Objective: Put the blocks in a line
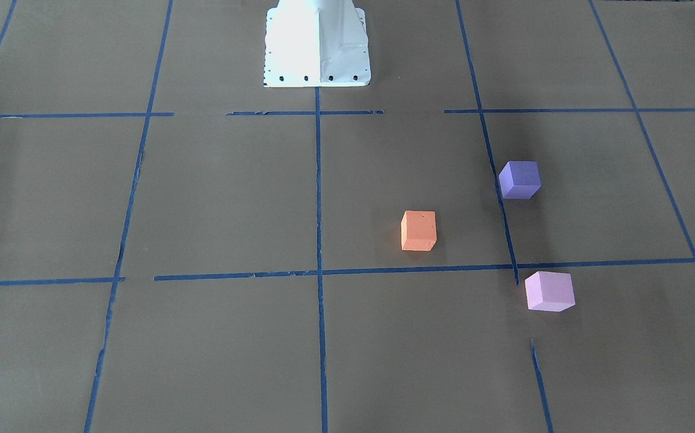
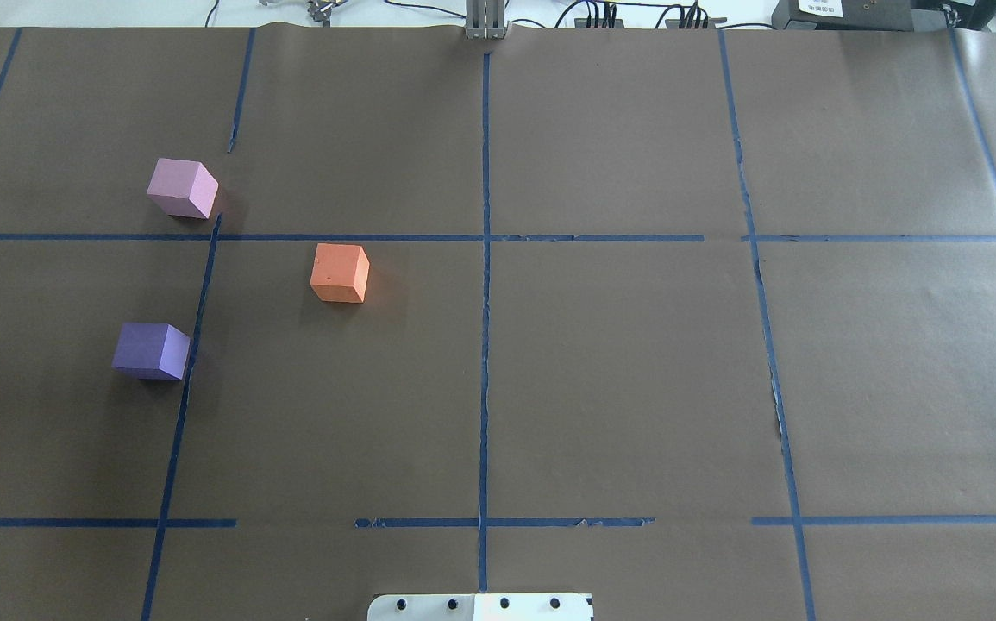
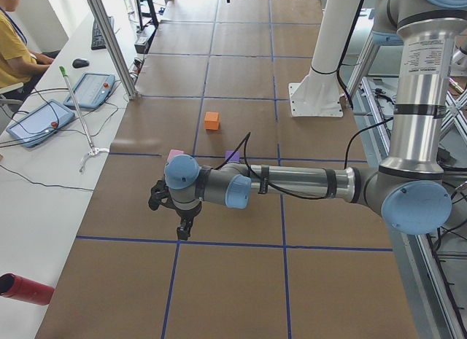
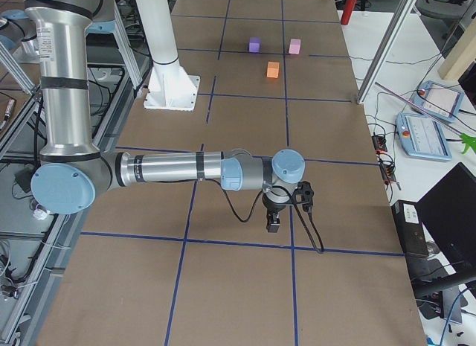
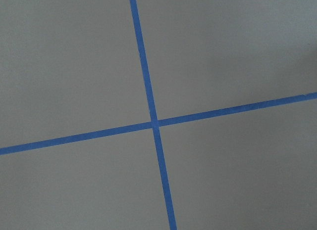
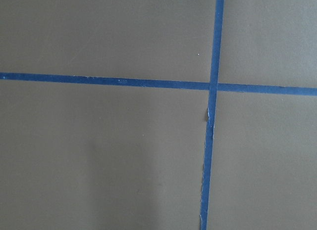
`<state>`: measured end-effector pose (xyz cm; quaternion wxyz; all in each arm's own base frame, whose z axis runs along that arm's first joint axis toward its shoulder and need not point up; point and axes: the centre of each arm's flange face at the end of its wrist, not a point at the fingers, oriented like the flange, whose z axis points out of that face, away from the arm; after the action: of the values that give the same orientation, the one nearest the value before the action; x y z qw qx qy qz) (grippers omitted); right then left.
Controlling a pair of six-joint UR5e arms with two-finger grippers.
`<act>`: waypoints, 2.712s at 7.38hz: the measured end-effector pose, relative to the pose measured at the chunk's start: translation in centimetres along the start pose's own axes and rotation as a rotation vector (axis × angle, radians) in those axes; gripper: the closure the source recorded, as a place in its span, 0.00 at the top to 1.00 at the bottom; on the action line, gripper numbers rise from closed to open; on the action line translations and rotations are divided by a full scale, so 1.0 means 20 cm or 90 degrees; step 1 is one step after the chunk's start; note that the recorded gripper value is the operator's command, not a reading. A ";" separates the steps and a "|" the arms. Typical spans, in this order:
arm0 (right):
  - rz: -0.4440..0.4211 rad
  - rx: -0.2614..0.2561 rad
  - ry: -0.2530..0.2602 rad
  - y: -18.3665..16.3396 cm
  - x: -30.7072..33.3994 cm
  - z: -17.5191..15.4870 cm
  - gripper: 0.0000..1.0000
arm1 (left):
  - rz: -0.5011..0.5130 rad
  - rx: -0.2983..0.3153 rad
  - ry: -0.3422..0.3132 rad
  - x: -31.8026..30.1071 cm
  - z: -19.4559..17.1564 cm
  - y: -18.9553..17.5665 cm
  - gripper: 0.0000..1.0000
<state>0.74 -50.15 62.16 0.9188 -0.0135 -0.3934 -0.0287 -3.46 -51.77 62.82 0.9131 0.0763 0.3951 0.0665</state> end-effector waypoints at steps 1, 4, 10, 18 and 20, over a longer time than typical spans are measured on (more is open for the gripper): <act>0.000 0.000 0.000 0.00 0.00 0.00 1.00 | 0.001 0.001 -0.001 0.00 0.00 0.00 1.00; 0.000 0.000 0.000 0.00 0.00 0.00 1.00 | 0.014 0.010 0.000 0.04 -0.02 -0.05 1.00; 0.000 0.000 0.000 0.00 0.00 0.00 1.00 | 0.057 0.034 0.070 1.33 0.12 -0.65 1.00; 0.000 0.000 0.000 0.00 0.00 0.00 1.00 | -0.087 0.067 0.033 2.90 0.74 -0.64 1.00; 0.000 0.000 0.000 0.00 0.00 0.00 1.00 | -0.095 0.058 0.020 2.92 0.84 -0.59 0.99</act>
<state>0.74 -50.15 62.12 0.9188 -0.0131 -0.3934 -0.0289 49.23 -54.15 30.35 0.9048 0.0874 0.4164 -0.0187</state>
